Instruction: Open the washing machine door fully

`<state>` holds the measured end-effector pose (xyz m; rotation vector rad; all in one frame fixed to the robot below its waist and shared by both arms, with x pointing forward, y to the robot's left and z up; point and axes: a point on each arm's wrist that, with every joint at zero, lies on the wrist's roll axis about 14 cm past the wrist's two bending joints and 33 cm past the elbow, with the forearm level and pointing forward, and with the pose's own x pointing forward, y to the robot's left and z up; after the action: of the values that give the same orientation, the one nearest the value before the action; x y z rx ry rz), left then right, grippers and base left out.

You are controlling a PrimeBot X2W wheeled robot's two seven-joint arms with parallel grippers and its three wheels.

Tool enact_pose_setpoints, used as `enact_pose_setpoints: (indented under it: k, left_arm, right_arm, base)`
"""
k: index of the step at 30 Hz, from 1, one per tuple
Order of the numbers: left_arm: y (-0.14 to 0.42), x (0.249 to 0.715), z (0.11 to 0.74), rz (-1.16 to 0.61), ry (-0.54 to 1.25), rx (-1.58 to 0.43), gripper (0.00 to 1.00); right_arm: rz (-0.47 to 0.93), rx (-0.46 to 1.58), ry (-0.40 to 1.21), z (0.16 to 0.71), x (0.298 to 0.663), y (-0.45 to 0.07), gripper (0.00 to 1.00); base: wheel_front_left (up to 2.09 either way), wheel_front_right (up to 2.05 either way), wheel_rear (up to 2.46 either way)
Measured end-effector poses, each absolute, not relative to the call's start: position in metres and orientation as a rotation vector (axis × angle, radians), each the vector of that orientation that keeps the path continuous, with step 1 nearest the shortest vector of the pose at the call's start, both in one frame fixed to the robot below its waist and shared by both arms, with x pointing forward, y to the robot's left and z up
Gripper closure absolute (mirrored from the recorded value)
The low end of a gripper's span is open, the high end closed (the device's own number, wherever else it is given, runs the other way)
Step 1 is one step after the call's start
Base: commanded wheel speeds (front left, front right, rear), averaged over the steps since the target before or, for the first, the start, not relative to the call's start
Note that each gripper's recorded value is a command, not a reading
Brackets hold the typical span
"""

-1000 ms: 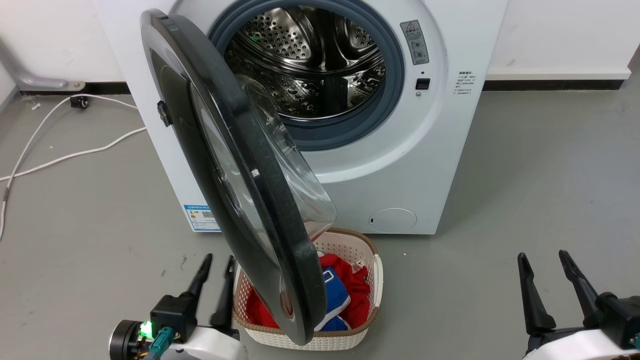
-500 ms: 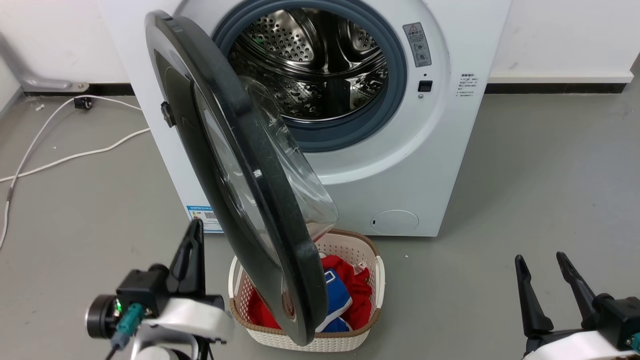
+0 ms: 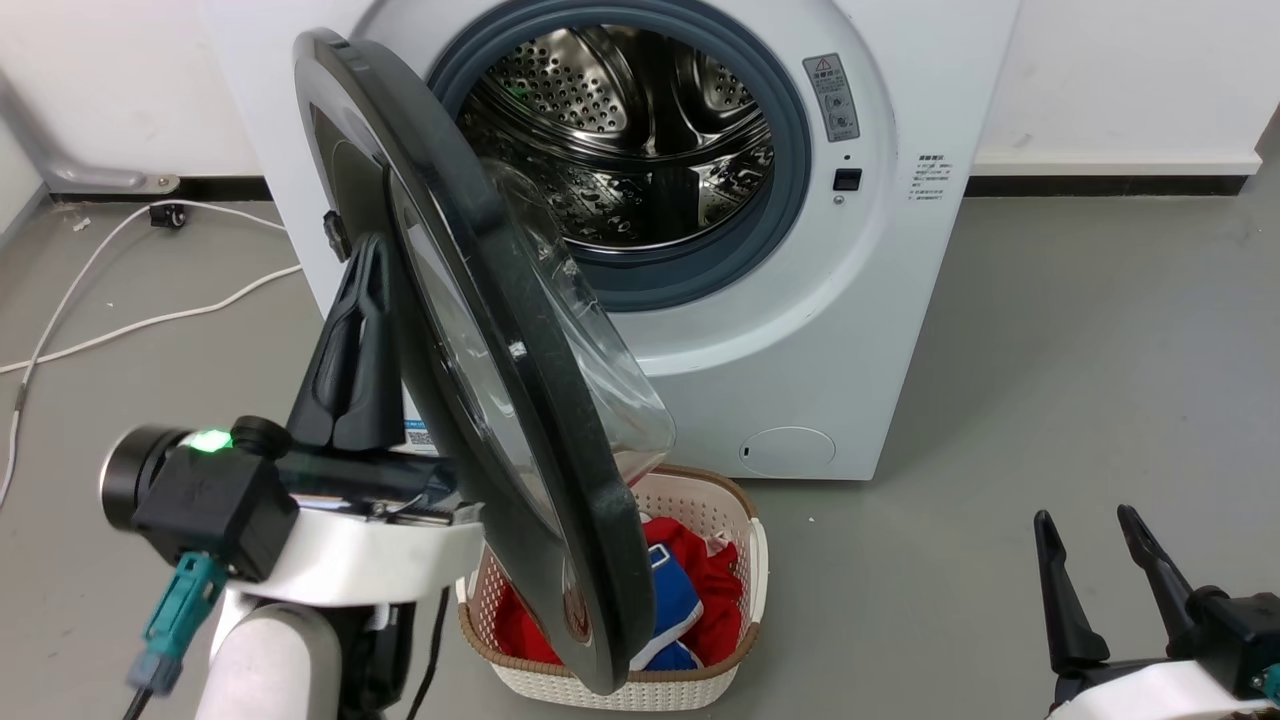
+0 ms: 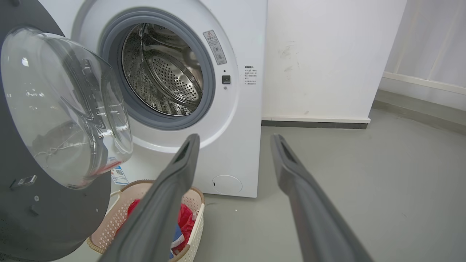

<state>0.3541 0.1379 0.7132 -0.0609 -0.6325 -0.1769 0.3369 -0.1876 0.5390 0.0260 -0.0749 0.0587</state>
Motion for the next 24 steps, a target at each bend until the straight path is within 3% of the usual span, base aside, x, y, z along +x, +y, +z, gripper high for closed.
enact_pose_setpoints:
  k: [4, 10, 15, 24]
  left_arm:
    - [0.101, 0.322, 0.765, -0.300, -0.804, -0.072, 1.00]
    - [0.057, 0.309, 0.763, -0.468, -0.767, -0.112, 1.00]
    - [0.020, 0.307, 0.741, -0.605, -0.638, -0.153, 1.00]
    - [-0.036, 0.304, 0.643, -0.768, -0.219, -0.161, 1.00]
  right_arm:
    - [0.044, 0.027, -0.074, 0.539, 0.336, -0.192, 0.00]
    - [0.038, 0.029, -0.072, 0.537, 0.335, -0.194, 0.00]
    - [0.036, 0.032, -0.066, 0.535, 0.335, -0.194, 0.00]
    - [0.038, 0.038, -0.040, 0.527, 0.335, -0.192, 0.00]
  base:
    - [0.00, 0.00, 0.00]
    - [0.00, 0.00, 0.00]
    - [0.00, 0.00, 0.00]
    - [0.00, 0.00, 0.00]
